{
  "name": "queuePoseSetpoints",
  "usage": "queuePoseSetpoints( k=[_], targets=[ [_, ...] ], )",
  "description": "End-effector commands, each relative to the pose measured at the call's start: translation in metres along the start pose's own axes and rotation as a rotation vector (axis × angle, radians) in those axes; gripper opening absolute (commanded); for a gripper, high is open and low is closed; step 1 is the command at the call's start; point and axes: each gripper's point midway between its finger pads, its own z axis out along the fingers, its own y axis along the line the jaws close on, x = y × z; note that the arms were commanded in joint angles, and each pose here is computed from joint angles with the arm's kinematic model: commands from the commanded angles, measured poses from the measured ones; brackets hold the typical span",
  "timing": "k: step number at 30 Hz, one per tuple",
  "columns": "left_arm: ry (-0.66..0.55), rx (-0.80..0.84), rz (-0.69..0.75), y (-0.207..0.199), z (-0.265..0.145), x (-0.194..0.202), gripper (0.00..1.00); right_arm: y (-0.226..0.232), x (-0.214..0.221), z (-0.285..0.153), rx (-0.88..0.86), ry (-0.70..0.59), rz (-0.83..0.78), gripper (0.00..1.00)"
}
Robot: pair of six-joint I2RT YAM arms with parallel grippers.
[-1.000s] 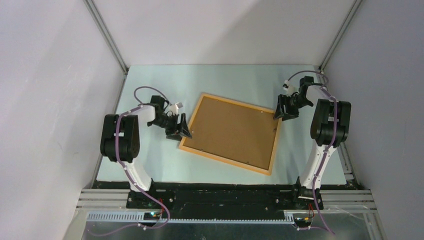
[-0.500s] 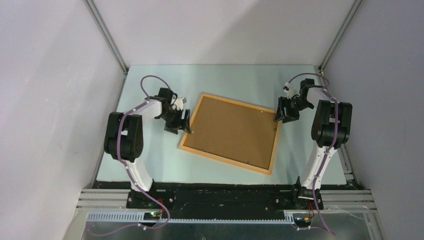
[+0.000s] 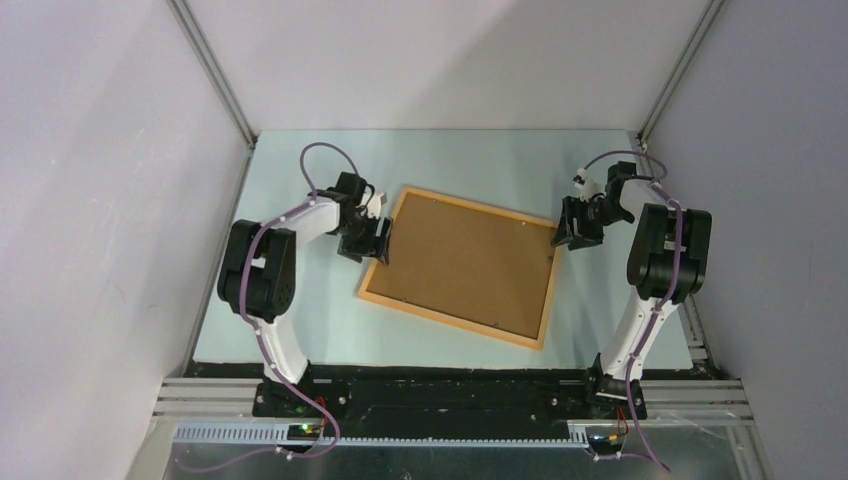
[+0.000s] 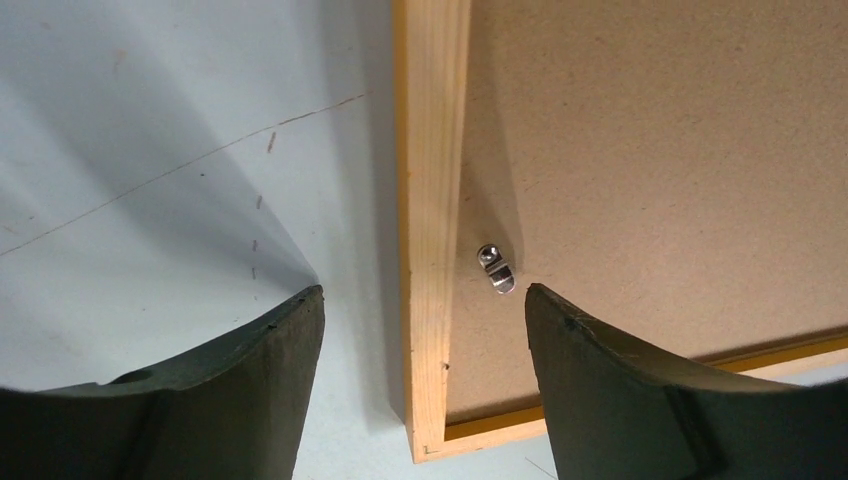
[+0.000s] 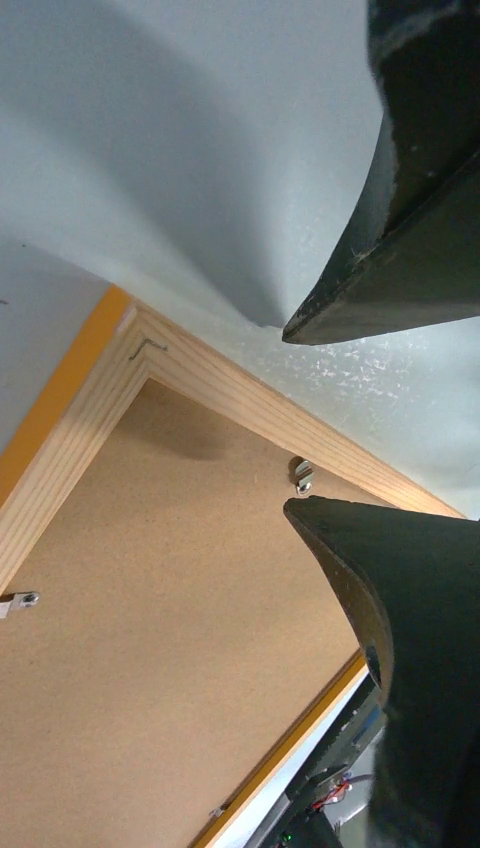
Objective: Put the photo into the frame
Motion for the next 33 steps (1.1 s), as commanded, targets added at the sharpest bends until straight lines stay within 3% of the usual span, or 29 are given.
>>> queuePoseSetpoints(
  k=[1, 33],
  targets=[
    [-0.019, -0.023, 0.018, -0.008, 0.008, -0.004, 0.78, 0.009, -0.009, -0.016, -0.013, -0.058, -0.011, 0.62],
    [-0.031, -0.02, 0.078, -0.014, 0.011, -0.002, 0.39, 0.008, -0.001, -0.017, -0.085, -0.068, 0.05, 0.61]
  ],
)
